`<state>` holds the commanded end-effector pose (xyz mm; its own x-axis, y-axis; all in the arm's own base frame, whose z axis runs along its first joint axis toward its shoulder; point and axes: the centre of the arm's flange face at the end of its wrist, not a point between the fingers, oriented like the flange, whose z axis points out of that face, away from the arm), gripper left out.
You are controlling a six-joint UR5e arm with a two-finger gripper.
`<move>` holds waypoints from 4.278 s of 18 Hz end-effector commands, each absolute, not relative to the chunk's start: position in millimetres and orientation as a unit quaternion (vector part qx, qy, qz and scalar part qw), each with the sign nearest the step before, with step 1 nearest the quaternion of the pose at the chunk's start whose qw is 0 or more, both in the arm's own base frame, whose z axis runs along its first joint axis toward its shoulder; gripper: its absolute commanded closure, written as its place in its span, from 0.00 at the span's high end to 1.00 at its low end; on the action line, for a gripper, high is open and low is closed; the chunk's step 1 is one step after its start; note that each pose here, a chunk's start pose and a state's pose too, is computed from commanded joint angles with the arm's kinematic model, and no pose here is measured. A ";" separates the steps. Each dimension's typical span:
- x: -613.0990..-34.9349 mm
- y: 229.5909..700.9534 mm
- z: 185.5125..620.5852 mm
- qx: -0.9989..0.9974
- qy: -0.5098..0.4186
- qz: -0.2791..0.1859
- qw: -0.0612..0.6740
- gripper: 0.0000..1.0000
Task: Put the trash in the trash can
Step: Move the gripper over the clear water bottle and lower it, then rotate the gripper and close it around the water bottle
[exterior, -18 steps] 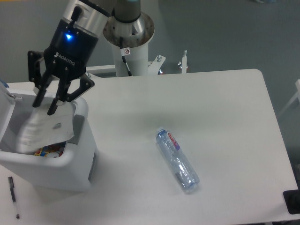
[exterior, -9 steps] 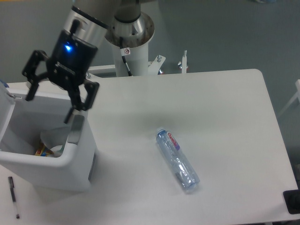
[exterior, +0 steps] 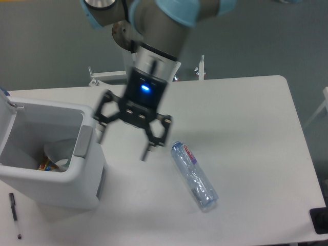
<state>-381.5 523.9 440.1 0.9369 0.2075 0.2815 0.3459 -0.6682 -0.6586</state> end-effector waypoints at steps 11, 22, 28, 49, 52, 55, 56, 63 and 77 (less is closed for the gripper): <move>-430.8 531.0 335.2 -0.955 -0.234 -0.096 0.153 1.00; -473.6 570.1 297.5 -0.950 -0.307 -0.056 0.030 1.00; -480.9 577.2 268.2 -0.948 -0.317 -0.019 -0.011 1.00; -462.0 608.3 194.6 -0.932 -0.340 0.080 -0.102 1.00; -462.0 608.2 191.8 -0.931 -0.340 0.080 -0.104 0.96; -461.8 608.3 188.5 -0.931 -0.338 0.083 -0.108 0.79; -461.9 608.6 184.7 -0.931 -0.336 0.086 -0.112 0.77; -466.4 617.1 184.4 -0.928 -0.347 0.101 -0.091 0.55; -452.7 626.3 249.4 -0.940 -0.337 0.050 -0.019 0.50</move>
